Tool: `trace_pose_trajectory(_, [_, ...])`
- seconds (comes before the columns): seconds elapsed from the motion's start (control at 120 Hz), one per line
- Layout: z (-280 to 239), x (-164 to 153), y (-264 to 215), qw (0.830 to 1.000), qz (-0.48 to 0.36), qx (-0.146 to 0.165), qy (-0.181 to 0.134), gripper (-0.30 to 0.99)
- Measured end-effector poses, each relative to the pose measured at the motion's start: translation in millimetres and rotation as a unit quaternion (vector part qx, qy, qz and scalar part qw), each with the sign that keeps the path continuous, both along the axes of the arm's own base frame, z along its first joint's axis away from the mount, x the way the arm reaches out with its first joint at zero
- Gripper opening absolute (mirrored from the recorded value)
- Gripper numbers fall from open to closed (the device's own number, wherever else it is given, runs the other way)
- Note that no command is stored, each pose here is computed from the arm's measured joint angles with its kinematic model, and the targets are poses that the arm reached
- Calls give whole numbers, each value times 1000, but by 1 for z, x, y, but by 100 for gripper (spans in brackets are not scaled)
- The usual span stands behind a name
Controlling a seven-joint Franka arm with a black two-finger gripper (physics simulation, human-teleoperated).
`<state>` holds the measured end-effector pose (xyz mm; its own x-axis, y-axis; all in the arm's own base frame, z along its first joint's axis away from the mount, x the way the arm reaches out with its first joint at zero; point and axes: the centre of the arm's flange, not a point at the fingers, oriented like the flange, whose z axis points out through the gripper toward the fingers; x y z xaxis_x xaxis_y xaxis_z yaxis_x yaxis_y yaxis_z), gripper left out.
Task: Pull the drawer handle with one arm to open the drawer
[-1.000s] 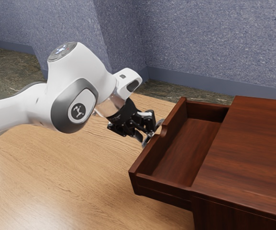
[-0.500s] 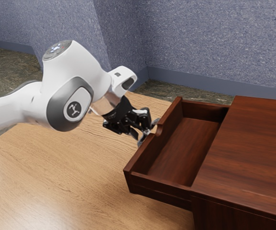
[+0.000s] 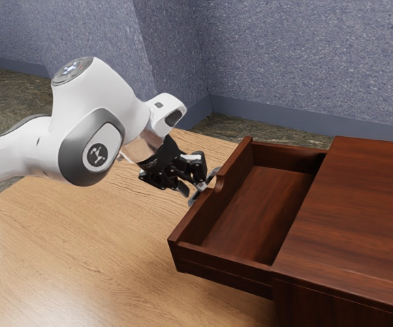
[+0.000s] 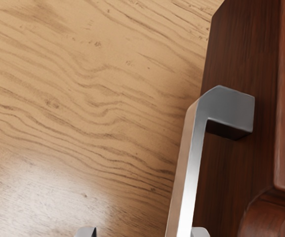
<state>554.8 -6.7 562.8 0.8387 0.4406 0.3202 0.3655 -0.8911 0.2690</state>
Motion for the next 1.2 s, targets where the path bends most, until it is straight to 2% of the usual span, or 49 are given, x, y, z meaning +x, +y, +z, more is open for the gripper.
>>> trace_pose_trajectory(0.508, [1,-7,7,1000,6,8,0,19])
trace_pose_trajectory(0.842, [11,-10,5,1000,2,12,-10,26])
trace_pose_trajectory(0.967, [57,-29,-3,998,-8,34,-51,28])
trace_pose_trajectory(1.025, [102,-37,-22,996,-11,40,-80,32])
trace_pose_trajectory(1.083, [160,-48,-39,995,7,29,-95,40])
trace_pose_trajectory(1.133, [196,-61,-41,996,41,15,-81,46])
trace_pose_trajectory(1.2, [200,-76,-25,994,104,8,-24,52])
